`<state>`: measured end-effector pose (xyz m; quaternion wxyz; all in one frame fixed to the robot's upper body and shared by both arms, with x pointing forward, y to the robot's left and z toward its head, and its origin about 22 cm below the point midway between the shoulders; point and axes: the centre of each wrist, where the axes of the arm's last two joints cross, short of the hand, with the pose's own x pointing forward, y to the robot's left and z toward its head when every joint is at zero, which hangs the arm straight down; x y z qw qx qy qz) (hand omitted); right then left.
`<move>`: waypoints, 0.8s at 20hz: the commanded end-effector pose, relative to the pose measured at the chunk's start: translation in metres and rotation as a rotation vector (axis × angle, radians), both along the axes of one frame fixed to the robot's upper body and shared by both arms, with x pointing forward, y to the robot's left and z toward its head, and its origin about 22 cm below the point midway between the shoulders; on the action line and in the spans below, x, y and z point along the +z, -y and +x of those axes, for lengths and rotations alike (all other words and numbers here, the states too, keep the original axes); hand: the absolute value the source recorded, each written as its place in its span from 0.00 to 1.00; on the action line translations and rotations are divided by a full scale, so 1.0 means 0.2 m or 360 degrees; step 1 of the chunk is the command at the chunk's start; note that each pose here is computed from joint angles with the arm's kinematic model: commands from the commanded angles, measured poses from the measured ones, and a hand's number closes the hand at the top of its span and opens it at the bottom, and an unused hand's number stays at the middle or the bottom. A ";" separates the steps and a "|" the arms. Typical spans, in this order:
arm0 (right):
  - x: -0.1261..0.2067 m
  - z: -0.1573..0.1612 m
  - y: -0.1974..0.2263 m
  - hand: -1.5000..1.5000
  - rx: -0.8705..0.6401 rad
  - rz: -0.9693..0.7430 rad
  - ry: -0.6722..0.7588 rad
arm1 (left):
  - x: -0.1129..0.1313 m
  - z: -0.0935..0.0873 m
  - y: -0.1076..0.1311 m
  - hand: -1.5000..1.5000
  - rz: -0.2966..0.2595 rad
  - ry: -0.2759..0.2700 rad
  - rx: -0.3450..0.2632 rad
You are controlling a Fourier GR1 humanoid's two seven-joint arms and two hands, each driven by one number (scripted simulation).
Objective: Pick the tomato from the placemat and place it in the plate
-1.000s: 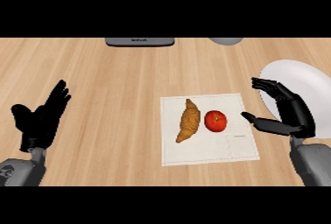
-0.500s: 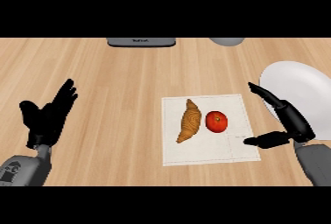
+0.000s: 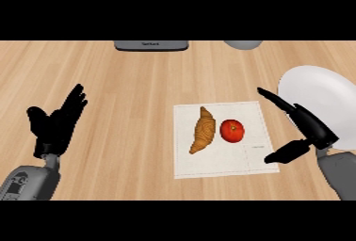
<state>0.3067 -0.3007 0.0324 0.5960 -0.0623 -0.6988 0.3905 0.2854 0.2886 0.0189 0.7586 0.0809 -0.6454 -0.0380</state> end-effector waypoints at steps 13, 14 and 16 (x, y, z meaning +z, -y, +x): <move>0.07 0.06 -0.18 0.00 0.0066 -0.0625 -0.0206 | 0.03 -0.05 -0.02 0.50 -0.0005 -0.0006 -0.0022; 0.02 0.11 -0.26 0.00 0.0068 -0.0635 -0.0207 | 0.01 -0.04 -0.04 0.50 -0.0006 0.0008 -0.0012; 0.10 0.12 -0.28 0.00 0.0103 -0.0675 -0.0235 | 0.02 -0.03 0.04 0.50 0.0014 0.0012 0.0004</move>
